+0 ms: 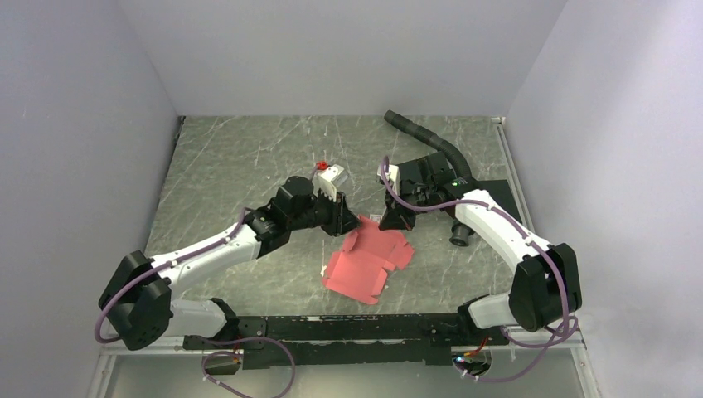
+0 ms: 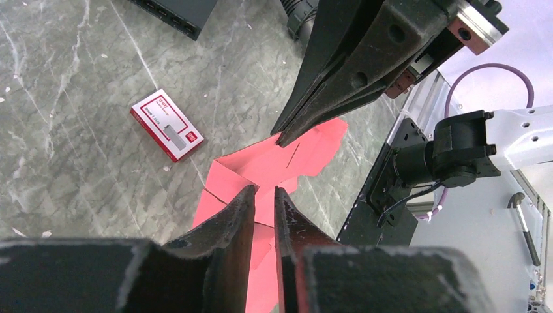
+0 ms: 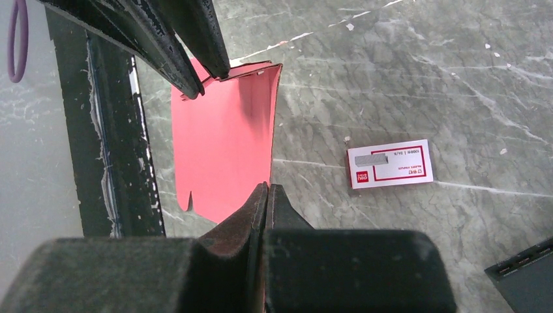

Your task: Fold the paper box

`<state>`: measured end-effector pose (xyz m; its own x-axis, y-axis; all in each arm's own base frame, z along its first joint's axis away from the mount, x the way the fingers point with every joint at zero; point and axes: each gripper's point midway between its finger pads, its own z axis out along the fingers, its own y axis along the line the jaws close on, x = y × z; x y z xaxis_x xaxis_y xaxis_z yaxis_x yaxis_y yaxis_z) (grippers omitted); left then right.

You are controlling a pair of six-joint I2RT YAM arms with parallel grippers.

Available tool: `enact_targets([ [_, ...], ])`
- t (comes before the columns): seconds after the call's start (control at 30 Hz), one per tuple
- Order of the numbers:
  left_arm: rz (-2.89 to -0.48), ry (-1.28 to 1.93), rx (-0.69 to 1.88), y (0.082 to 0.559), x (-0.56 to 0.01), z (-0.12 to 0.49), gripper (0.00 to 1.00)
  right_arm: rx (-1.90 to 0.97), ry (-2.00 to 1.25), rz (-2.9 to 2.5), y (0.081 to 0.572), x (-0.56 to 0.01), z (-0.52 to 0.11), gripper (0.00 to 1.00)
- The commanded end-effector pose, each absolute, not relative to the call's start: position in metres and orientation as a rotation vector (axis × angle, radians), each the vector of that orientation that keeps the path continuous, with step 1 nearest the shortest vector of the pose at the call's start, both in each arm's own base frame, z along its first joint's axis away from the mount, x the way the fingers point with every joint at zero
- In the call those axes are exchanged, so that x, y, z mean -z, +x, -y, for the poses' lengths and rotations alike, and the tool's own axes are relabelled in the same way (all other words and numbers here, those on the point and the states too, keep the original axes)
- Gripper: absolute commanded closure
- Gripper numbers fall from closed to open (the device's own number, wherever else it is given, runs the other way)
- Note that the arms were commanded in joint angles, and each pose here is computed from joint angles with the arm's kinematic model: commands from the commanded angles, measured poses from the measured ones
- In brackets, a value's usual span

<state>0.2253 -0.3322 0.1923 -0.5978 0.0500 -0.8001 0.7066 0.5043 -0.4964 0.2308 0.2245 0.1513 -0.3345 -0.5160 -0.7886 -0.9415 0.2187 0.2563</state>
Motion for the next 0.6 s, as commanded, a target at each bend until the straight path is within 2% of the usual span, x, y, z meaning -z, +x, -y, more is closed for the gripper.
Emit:
enact_targets([
  [0.0, -1.949, 0.616, 1.168, 0.227, -0.211, 0.346, 0.75, -1.055, -1.357, -1.826, 0.233, -0.168, -0.237, 1.00],
  [0.33, -1.984, 0.524, 1.171, 0.235, -0.207, 0.343, 0.59, -1.080, -1.366, -1.802, 0.229, -0.172, -0.239, 1.00],
  [0.57, -1.962, 0.384, 1.339, 0.243, -0.216, 0.341, 0.44, -1.099, -1.366, -1.790, 0.226, -0.175, -0.240, 1.00],
])
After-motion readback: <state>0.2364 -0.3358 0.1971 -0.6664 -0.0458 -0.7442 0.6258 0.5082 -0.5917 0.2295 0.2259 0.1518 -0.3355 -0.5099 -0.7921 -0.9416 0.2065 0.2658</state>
